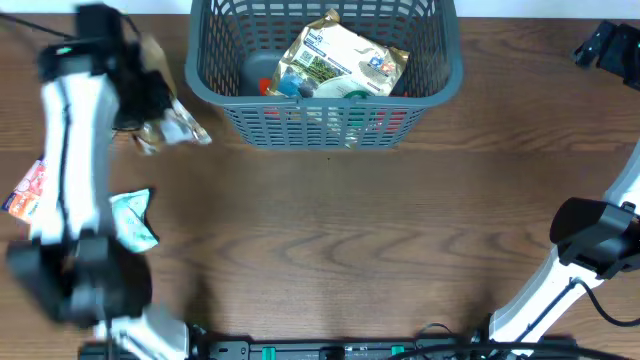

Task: Pack container
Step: 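Lift the bread bag into the basket and release it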

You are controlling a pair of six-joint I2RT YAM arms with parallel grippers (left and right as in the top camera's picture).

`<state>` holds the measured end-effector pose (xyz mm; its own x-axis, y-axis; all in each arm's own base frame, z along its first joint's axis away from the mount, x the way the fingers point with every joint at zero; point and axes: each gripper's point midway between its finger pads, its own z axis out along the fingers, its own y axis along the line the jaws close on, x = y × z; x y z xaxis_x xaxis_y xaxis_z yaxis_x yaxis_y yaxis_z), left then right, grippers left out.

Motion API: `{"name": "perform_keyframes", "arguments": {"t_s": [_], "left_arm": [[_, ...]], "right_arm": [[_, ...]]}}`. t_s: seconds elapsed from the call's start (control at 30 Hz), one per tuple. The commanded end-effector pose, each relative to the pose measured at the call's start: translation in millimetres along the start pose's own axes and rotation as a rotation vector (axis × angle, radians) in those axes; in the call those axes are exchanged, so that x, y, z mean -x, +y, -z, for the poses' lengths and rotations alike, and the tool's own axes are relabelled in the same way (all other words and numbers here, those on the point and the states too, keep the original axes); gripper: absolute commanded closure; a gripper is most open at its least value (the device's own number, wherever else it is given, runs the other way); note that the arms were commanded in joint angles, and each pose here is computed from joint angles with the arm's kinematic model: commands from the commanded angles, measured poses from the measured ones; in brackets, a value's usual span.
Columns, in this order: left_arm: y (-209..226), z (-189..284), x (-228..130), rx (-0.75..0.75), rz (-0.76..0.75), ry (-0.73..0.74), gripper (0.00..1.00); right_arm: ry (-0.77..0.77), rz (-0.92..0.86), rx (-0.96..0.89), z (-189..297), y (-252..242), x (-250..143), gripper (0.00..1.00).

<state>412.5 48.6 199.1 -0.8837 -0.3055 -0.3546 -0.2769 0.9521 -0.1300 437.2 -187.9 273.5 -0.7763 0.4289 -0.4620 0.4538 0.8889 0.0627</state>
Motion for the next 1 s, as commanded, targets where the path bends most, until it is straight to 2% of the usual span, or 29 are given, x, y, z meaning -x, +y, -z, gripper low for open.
{"name": "perform_keyframes", "arguments": {"t_s": [0.0, 0.1, 0.17, 0.37, 0.43, 0.57, 0.67, 0.73, 0.97], "left_arm": [[-5, 74, 13, -0.020, -0.022, -0.206, 0.94], [-16, 133, 19, -0.045, -0.128, -0.394, 0.94], [-31, 165, 20, -0.055, -0.265, -0.500, 0.94], [-106, 219, 20, 0.013, -0.989, -0.772, 0.94], [-131, 228, 23, 0.044, -1.167, -0.855, 0.94], [-180, 240, 42, 0.049, -1.284, -1.029, 0.94], [-206, 229, 57, 0.039, -1.308, -1.080, 0.94], [-220, 205, 65, 0.031, -1.334, -1.062, 0.94], [-241, 71, 72, -0.023, -1.395, -0.807, 0.94]], "right_arm": [[0.003, 0.037, 0.007, -1, 3, -1, 0.01], [0.002, 0.037, 0.007, -1, 3, 0, 0.01], [0.003, 0.037, 0.007, -1, 4, -1, 0.01], [0.004, 0.037, 0.008, -1, 4, -1, 0.01], [0.006, 0.036, 0.015, -1, 5, -1, 0.01], [0.018, 0.036, 0.060, 0, 13, -4, 0.01], [0.020, 0.036, 0.066, 0, 14, -5, 0.01], [0.020, 0.035, 0.066, 0, 13, -5, 0.01], [0.019, 0.036, 0.066, 0, 13, -4, 0.01]]}}
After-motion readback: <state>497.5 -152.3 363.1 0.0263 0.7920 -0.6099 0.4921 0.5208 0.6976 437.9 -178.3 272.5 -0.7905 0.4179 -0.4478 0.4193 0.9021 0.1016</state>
